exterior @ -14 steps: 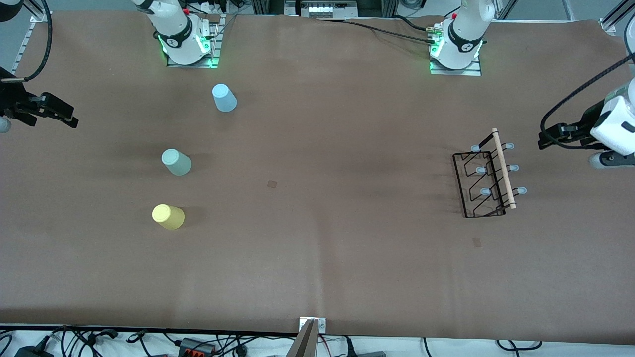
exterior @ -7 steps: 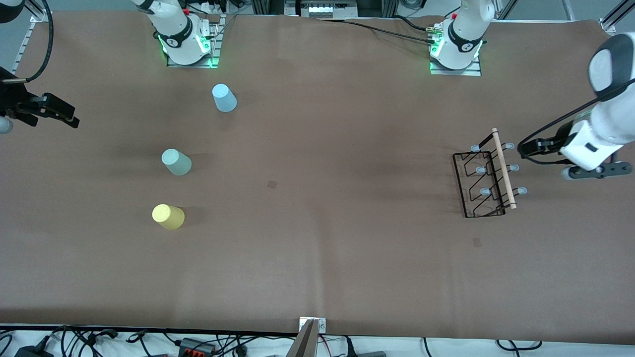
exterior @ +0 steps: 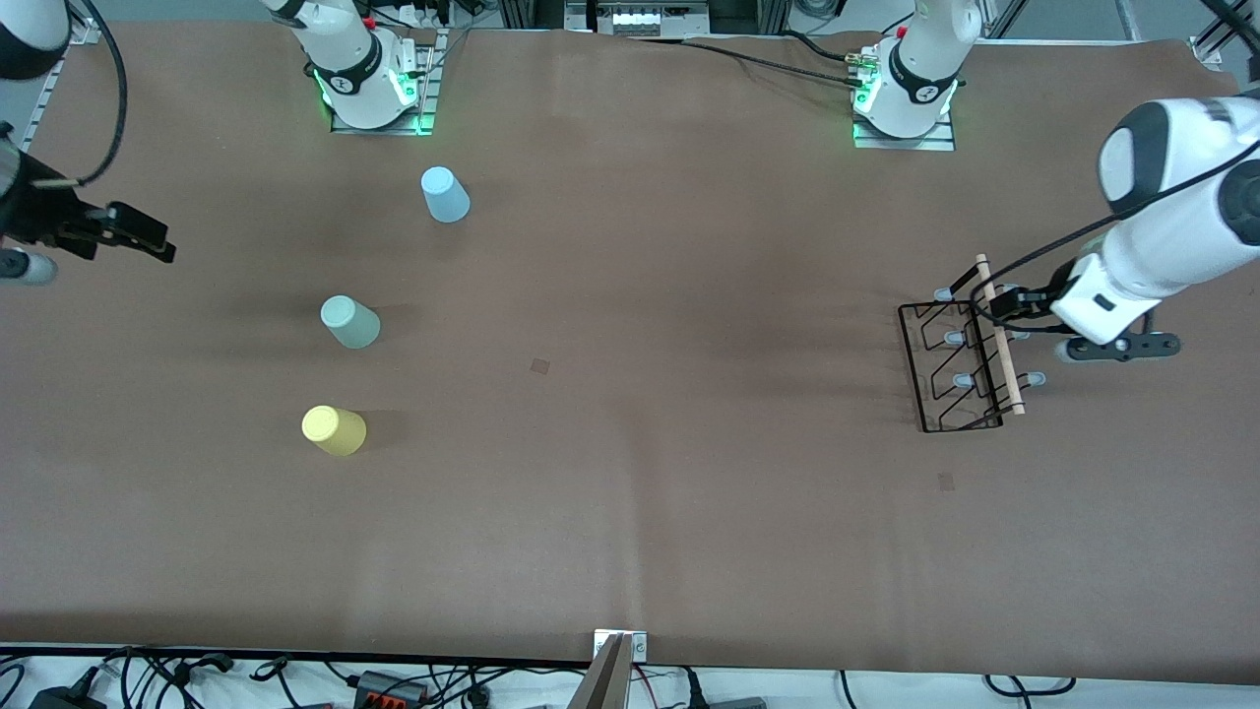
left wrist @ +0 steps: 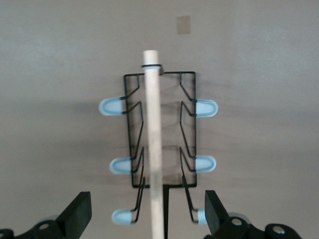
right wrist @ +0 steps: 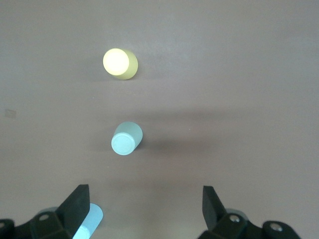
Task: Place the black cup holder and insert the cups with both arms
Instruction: 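Grasp the rack dowel with the left gripper while the right gripper reaches the teal cup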
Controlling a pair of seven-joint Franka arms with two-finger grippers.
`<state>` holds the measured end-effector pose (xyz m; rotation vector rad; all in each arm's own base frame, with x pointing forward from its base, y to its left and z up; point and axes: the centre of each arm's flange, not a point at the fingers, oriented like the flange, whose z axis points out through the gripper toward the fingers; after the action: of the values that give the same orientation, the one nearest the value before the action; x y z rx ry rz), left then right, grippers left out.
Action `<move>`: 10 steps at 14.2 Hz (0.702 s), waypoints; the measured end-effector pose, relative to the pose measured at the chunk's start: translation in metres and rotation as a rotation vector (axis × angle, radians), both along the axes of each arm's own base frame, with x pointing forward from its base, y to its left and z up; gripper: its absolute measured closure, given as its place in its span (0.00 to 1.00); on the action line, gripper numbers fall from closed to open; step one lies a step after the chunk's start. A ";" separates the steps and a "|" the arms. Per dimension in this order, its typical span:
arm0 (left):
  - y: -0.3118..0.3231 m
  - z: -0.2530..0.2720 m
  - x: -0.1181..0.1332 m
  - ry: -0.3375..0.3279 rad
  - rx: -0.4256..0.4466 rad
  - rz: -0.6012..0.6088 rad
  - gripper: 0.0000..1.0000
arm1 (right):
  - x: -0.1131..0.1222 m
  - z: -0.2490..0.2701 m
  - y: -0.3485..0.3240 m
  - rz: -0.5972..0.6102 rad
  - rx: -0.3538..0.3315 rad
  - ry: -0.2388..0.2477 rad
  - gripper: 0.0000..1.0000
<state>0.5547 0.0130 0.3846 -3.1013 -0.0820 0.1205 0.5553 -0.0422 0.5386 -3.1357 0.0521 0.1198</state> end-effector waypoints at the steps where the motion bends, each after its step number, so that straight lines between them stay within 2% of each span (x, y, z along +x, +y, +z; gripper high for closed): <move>1: -0.004 -0.010 -0.004 -0.002 -0.001 -0.007 0.01 | 0.004 -0.011 0.001 0.002 0.001 0.016 0.00; 3: -0.006 -0.019 -0.008 0.003 -0.002 -0.012 0.02 | 0.011 -0.028 0.004 0.009 0.002 0.045 0.00; 5: -0.006 -0.021 -0.009 0.005 -0.002 -0.012 0.18 | 0.015 -0.043 0.008 0.015 0.003 0.073 0.00; 6: -0.006 -0.021 -0.009 0.002 -0.003 -0.012 0.18 | 0.016 -0.051 0.010 0.019 0.004 0.088 0.00; 8: -0.006 -0.024 -0.010 -0.001 -0.003 -0.012 0.32 | 0.017 -0.067 0.017 0.030 0.005 0.128 0.00; 10: -0.005 -0.032 -0.013 -0.004 -0.004 -0.011 0.36 | 0.019 -0.089 0.025 0.043 0.006 0.178 0.00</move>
<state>0.5418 0.0079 0.3527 -3.1056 -0.0646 0.1146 0.5744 -0.0172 0.4498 -3.1117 -0.0148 0.3977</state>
